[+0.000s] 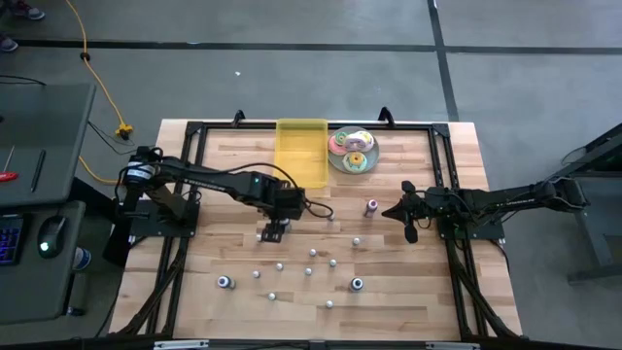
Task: Pick & Place food coloring
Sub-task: Put the big blue food coloring bottle into the bin
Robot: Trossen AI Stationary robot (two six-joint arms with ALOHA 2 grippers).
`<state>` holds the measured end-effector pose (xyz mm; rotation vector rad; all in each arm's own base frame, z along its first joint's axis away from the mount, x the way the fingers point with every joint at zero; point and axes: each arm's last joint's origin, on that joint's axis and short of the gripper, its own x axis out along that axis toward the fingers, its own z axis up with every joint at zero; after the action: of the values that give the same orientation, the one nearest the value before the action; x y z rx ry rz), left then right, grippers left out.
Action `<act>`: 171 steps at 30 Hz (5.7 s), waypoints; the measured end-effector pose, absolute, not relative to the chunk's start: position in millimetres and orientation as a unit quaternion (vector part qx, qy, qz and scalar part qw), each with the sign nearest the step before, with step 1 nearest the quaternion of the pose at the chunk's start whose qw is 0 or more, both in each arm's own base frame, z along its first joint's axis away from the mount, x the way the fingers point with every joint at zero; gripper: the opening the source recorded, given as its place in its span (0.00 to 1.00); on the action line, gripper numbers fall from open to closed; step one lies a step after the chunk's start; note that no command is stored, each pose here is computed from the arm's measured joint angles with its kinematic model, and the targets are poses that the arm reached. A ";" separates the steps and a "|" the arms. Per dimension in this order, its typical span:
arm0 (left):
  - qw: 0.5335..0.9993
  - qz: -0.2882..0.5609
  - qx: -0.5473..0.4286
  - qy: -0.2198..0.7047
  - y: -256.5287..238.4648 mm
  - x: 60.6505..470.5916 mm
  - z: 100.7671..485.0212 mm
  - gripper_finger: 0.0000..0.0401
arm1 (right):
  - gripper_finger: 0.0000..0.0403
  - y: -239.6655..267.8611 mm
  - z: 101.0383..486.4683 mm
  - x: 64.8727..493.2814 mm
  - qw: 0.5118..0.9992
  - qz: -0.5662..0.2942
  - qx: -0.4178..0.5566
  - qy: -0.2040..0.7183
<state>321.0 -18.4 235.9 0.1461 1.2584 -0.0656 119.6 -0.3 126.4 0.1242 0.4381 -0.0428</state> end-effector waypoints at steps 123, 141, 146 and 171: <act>0.708 0.470 -0.304 0.431 239.1 326.7 306.7 0.25 | 0.00 -0.4 127.1 119.9 0.975 -0.021 0.062 0.214; 0.650 0.518 -0.339 0.440 273.2 328.8 261.1 0.25 | 0.00 -0.3 127.1 119.9 0.975 -0.021 0.062 0.214; 0.650 0.515 -0.343 0.441 278.2 327.2 257.9 0.29 | 0.00 -0.3 127.1 119.9 0.975 -0.021 0.062 0.214; 0.664 0.484 -0.327 0.466 282.7 335.3 241.1 0.44 | 0.00 -0.3 127.1 119.9 0.975 -0.021 0.062 0.214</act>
<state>335.3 282.7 241.1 -0.7395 1.0537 1.0941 119.9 -0.3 127.1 0.1243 0.4314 -0.0424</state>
